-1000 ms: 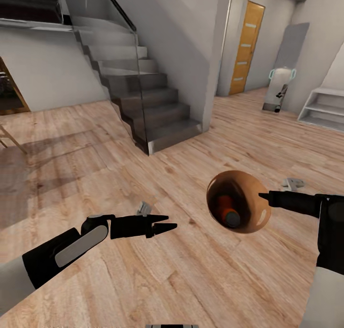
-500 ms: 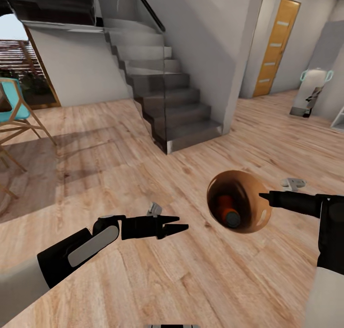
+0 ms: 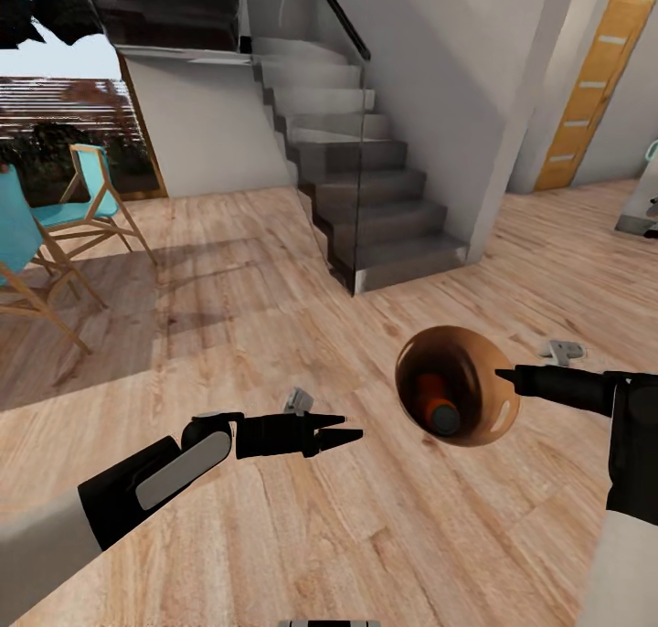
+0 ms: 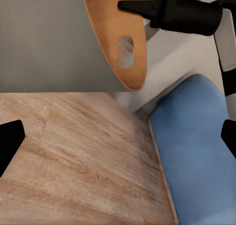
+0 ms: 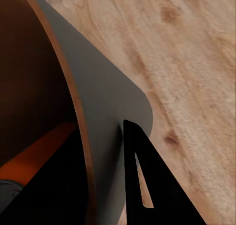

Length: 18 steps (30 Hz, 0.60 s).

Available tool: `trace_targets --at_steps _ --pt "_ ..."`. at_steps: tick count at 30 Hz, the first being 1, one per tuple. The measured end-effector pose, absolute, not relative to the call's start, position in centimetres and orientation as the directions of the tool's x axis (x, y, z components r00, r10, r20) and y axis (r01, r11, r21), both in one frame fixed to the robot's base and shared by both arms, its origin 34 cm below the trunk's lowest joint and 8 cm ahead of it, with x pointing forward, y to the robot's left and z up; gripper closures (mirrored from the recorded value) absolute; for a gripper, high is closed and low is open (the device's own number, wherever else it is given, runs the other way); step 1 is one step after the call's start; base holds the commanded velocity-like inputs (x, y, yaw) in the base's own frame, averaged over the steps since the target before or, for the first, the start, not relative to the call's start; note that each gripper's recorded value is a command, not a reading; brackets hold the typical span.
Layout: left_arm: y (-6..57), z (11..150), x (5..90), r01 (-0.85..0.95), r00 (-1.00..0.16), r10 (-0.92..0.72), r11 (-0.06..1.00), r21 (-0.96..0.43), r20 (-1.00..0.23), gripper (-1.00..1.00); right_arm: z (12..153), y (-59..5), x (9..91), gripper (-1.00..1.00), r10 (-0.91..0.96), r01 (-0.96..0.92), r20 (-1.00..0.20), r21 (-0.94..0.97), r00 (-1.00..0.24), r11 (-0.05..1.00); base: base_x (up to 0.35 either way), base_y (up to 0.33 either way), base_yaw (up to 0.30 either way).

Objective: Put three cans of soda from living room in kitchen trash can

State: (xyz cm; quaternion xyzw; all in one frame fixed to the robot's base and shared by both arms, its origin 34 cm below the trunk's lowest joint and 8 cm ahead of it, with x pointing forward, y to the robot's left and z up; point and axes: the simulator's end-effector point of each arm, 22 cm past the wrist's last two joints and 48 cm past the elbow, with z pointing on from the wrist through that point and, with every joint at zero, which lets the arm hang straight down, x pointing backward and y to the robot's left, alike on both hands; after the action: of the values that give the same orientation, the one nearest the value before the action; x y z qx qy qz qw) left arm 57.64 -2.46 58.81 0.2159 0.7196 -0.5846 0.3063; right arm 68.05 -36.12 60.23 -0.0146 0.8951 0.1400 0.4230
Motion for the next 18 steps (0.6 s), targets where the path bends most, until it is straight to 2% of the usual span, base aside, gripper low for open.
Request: trace_targets --at_steps 18 --pt "-2.1 57.4 58.3 0.647 -0.734 -0.051 0.250 -0.721 -0.677 -1.00 60.2 -36.1 68.0 1.00 0.092 -0.144 -0.761 0.237 -0.642 0.961 0.000 0.000 0.274"
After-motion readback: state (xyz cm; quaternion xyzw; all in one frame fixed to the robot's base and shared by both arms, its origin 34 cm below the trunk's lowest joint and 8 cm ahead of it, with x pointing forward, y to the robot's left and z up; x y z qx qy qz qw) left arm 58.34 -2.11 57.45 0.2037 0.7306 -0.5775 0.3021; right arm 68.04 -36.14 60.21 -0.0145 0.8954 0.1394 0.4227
